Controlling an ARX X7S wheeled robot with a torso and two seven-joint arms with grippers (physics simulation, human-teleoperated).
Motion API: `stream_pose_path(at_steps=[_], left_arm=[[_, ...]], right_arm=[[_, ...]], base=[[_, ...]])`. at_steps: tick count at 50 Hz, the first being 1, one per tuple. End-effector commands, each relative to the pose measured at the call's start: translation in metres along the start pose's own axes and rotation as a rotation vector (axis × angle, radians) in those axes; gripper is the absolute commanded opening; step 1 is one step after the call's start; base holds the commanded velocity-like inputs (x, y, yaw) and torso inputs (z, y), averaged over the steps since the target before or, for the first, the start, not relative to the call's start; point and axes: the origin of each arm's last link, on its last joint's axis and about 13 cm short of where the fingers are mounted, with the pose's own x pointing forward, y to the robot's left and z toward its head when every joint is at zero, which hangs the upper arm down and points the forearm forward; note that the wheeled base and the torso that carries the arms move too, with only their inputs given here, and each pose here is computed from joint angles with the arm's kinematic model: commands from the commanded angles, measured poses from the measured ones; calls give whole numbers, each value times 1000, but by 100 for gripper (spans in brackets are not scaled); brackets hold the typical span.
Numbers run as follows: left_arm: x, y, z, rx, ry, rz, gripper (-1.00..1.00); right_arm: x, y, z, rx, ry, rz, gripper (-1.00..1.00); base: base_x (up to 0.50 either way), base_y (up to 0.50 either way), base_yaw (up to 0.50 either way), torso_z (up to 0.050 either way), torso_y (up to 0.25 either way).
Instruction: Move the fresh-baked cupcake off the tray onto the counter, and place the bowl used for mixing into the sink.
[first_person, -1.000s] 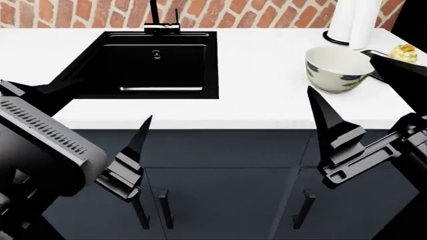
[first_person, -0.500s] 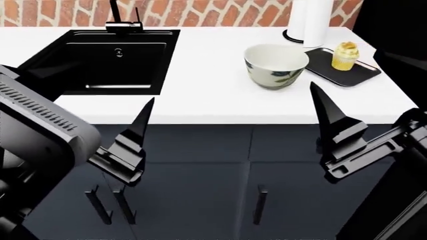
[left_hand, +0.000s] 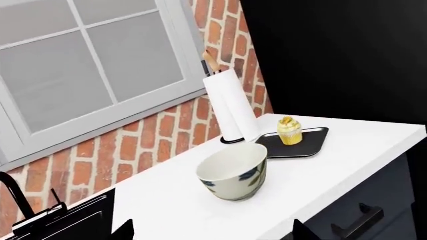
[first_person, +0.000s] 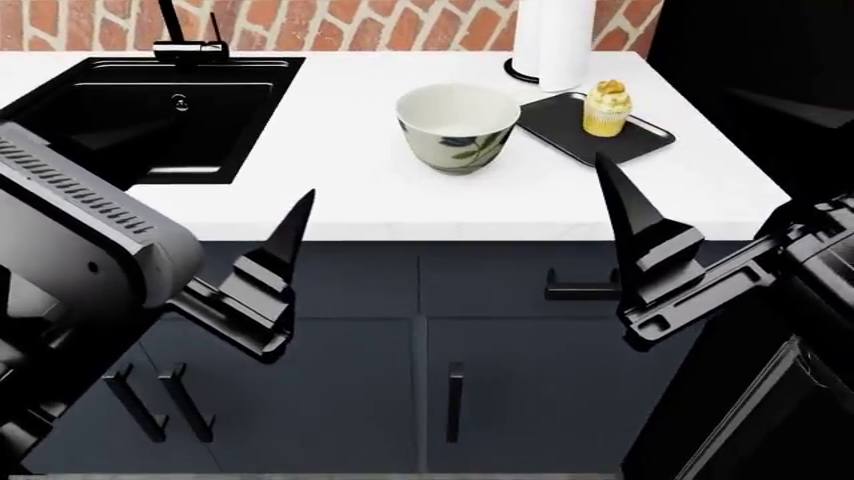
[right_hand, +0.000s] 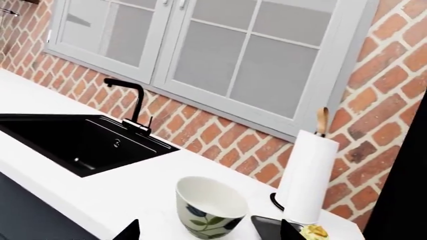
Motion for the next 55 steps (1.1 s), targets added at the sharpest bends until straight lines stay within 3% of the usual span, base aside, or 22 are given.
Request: stream_pose_path(at_steps=[1, 22, 30, 55], left_arm=[[1, 2, -3, -21, 6, 0, 100], [1, 1, 0, -26, 8, -4, 100], [1, -3, 3, 8, 19, -24, 100], [0, -5, 6, -4, 0, -20, 100]], right_arm=[[5, 3, 0, -13, 7, 12, 100], [10, 1, 0, 44, 44, -10, 100], [9, -1, 1, 45, 55, -17, 100], [5, -3, -1, 28, 47, -39, 100]], base=[[0, 0, 0, 0, 0], [49, 0, 0, 0, 0], [147, 0, 0, 0, 0], [295, -3, 0, 0, 0]])
